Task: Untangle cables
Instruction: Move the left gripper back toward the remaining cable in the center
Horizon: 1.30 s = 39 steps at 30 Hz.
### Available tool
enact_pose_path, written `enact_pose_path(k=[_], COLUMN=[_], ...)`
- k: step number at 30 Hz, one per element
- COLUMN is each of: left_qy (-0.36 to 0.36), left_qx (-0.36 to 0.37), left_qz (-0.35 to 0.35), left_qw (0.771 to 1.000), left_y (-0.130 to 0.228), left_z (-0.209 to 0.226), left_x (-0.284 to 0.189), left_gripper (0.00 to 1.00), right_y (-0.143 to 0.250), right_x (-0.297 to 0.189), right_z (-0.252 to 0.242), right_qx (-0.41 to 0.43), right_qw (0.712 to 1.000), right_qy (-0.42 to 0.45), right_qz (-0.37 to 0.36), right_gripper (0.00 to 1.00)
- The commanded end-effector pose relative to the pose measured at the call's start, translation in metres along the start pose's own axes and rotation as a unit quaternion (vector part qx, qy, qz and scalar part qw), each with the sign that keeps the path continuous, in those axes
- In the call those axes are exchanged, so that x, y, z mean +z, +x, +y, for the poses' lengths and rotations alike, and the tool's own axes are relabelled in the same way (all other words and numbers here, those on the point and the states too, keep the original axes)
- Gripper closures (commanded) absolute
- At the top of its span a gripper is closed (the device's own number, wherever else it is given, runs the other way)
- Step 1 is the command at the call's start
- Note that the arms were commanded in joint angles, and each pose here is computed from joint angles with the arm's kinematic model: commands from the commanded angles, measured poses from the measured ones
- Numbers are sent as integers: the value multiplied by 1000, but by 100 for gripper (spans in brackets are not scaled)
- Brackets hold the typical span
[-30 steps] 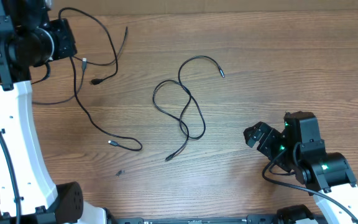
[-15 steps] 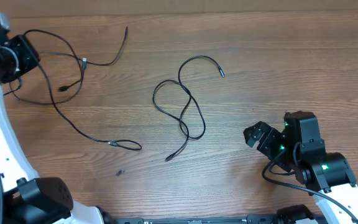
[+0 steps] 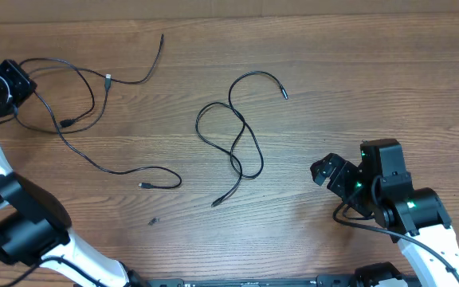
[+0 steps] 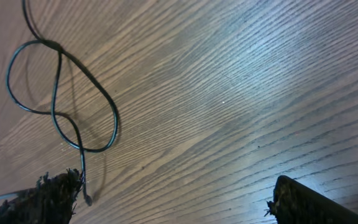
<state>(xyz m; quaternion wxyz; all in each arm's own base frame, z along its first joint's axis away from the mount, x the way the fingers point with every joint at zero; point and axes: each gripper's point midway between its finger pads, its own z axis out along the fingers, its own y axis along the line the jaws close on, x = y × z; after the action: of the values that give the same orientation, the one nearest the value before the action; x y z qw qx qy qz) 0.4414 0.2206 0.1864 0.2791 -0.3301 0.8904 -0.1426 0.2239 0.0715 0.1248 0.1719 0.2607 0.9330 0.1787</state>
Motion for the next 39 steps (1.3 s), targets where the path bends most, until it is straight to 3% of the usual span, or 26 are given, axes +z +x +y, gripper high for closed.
enact_pose_path(k=[1, 9, 16, 17, 18, 21, 26, 29, 34, 39], left_qy=[-6, -31, -55, -63, -68, -71, -61, -18, 124, 234], left_qx=[-47, -157, -290, -306, -314, -319, -321, -313, -182, -87], left_qz=[10, -45, -103, -109, -111, -112, -103, -92, -77, -61], left_qw=[999, 986, 950, 944, 941, 938, 939, 945, 972, 966], left_y=[-2, -32, -48, -48, -47, -46, -44, -45, -54, -48], left_z=[34, 116, 176, 184, 188, 192, 188, 173, 119, 67], left_x=[17, 11, -17, -20, -21, -24, -22, -20, -24, -32], left_gripper=[96, 96, 94, 83, 64, 0, 0, 1, 0, 1], right_y=[-11, -15, -18, -18, -17, -16, -16, -16, -15, -15], right_x=[-2, 14, 24, 26, 27, 29, 29, 29, 29, 29], right_z=[7, 8, 9, 9, 9, 7, 7, 7, 6, 8], right_qx=[-4, -1, 2, 2, 2, 3, 3, 3, 3, 3], right_qw=[1000, 1000, 1000, 1000, 1000, 1000, 1000, 1000, 1000, 1000], right_qy=[-3, 9, 13, 13, 15, 19, 19, 20, 21, 18], right_qz=[-11, 1, 6, 9, 10, 15, 15, 16, 16, 19], right_gripper=[0, 0, 0, 0, 0, 0, 0, 0, 0, 0])
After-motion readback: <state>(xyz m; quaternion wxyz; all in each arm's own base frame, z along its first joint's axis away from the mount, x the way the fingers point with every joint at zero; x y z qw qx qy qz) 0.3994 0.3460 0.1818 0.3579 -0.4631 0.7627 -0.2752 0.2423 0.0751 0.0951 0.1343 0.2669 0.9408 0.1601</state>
